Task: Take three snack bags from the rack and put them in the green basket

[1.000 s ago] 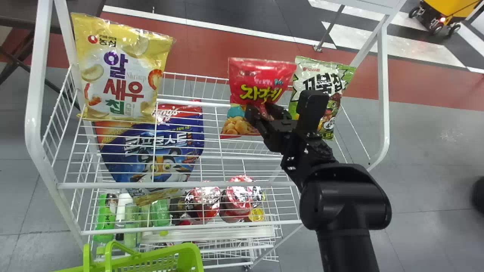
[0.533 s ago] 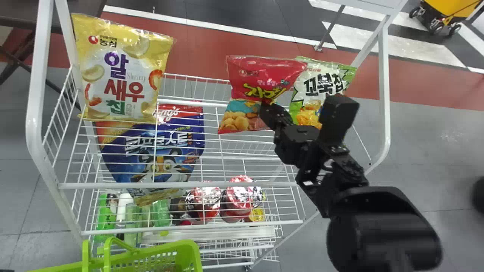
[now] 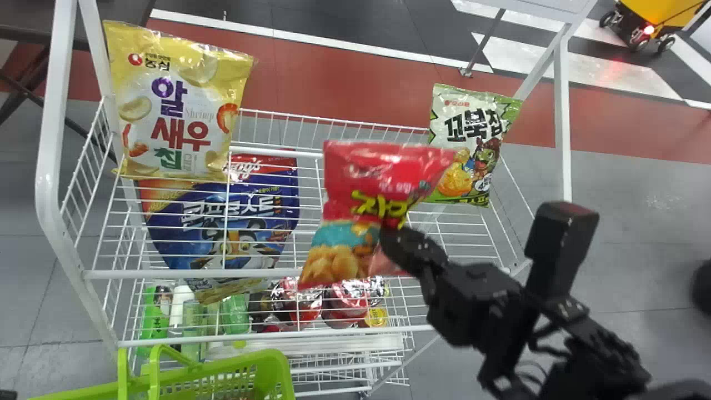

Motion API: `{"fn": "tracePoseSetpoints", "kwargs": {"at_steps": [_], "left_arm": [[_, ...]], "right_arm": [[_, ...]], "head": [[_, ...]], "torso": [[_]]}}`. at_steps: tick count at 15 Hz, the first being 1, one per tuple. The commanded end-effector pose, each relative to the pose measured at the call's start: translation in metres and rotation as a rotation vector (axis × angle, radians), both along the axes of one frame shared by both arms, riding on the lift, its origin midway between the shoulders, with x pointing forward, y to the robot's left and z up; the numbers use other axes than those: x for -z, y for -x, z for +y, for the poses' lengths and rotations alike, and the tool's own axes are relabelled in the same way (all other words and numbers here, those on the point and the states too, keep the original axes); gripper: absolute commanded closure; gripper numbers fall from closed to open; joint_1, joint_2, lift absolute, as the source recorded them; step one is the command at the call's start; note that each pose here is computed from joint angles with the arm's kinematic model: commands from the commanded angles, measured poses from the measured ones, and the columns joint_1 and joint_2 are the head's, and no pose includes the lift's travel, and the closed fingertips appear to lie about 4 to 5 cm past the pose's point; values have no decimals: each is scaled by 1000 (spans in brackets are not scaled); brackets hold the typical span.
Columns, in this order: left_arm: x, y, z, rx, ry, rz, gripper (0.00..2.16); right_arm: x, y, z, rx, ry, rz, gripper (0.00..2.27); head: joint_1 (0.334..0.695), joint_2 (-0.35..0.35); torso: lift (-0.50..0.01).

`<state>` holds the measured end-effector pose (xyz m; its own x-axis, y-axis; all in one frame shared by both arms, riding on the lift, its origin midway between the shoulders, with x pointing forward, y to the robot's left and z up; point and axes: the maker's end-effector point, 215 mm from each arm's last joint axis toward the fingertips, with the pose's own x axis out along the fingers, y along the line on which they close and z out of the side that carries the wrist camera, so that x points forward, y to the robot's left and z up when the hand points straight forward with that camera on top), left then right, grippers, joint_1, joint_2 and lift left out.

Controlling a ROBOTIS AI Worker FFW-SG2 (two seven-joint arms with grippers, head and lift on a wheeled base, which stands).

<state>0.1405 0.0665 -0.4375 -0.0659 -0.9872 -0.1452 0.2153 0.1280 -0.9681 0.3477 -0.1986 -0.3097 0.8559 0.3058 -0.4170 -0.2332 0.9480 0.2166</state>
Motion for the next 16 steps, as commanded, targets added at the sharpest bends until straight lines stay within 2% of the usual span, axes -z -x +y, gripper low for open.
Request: {"fn": "tracePoseSetpoints", "kwargs": {"at_steps": [1,4,6,8,13,16], "left_arm": [[-2,3,-7,6,5,11,1902],[3,6,-11,16,-15,12,1902],[5,6,-12,17,-25,10,1902],[3,6,-12,18,-20,10,1902],[4,9,-17,35,-25,17,1902],[3,11,-19,39,-20,19,1902]], "right_arm": [[22,45,27,-69,-62,138,1885],[66,111,74,-209,-157,404,1885],[87,137,97,-258,-176,502,1885],[113,150,113,-289,-183,568,1885],[161,152,145,-322,-255,641,1885],[185,156,153,-334,-244,702,1882]], "head": [[695,-330],[695,-299],[695,-267],[695,-227],[695,-67],[695,-25]], "torso": [[-16],[-16],[-16],[-16],[-16],[-16]]}}
